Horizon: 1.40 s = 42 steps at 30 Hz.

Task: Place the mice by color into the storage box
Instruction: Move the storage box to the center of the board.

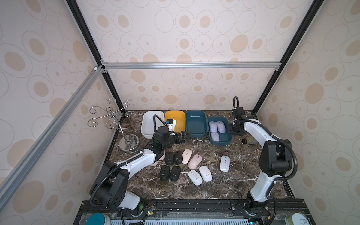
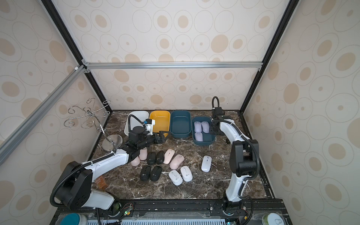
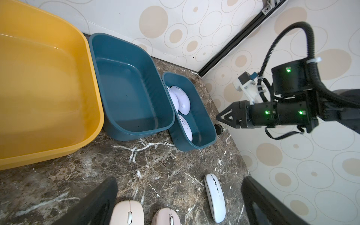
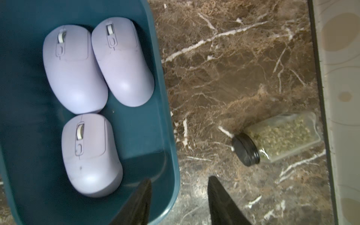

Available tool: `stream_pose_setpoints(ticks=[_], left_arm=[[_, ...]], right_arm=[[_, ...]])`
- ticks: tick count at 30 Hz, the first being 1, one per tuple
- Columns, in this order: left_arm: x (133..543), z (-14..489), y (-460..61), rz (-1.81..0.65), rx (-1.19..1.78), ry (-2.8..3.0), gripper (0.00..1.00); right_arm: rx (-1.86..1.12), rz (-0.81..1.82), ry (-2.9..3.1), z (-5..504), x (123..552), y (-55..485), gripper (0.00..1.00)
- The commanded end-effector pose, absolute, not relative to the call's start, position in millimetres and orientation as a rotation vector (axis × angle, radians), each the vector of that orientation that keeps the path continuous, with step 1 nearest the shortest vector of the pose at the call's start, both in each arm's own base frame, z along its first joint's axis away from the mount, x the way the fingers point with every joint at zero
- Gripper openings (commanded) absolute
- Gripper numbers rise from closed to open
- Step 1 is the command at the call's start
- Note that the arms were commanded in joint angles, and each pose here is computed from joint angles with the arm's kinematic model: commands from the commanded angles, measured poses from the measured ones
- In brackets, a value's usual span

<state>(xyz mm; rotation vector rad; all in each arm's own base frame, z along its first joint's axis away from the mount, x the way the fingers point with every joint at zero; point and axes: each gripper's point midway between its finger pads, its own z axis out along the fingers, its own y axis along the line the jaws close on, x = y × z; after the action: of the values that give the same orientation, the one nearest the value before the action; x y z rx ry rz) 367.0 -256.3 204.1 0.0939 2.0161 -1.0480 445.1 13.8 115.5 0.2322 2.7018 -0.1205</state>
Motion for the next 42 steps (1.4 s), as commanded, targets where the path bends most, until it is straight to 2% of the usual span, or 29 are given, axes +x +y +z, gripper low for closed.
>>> stream_pose_setpoints(ticks=[1, 5, 14, 19, 32, 42], left_arm=[[372, 229, -257, -1.07, 0.103, 1.947, 1.0], [372, 228, -259, -1.074, 0.109, 1.952, 1.0], [374, 221, -259, -1.07, 0.103, 1.97, 1.0], [374, 220, -260, -1.077, 0.103, 1.973, 1.0], [373, 223, -259, -1.079, 0.104, 1.966, 1.0], [373, 224, -261, -1.084, 0.114, 1.962, 1.0]], right_arm=[[0.105, -0.001, 2.778, 102, 446, 32, 0.52], [0.089, 0.004, 2.795, 99, 449, 31, 0.51], [0.157, -0.026, 2.823, 78, 442, 20, 0.33], [0.168, -0.034, 2.836, 71, 439, 18, 0.29], [0.235, -0.092, 2.829, 66, 443, 5, 0.07], [0.187, -0.089, 2.795, 68, 471, -6, 0.06]])
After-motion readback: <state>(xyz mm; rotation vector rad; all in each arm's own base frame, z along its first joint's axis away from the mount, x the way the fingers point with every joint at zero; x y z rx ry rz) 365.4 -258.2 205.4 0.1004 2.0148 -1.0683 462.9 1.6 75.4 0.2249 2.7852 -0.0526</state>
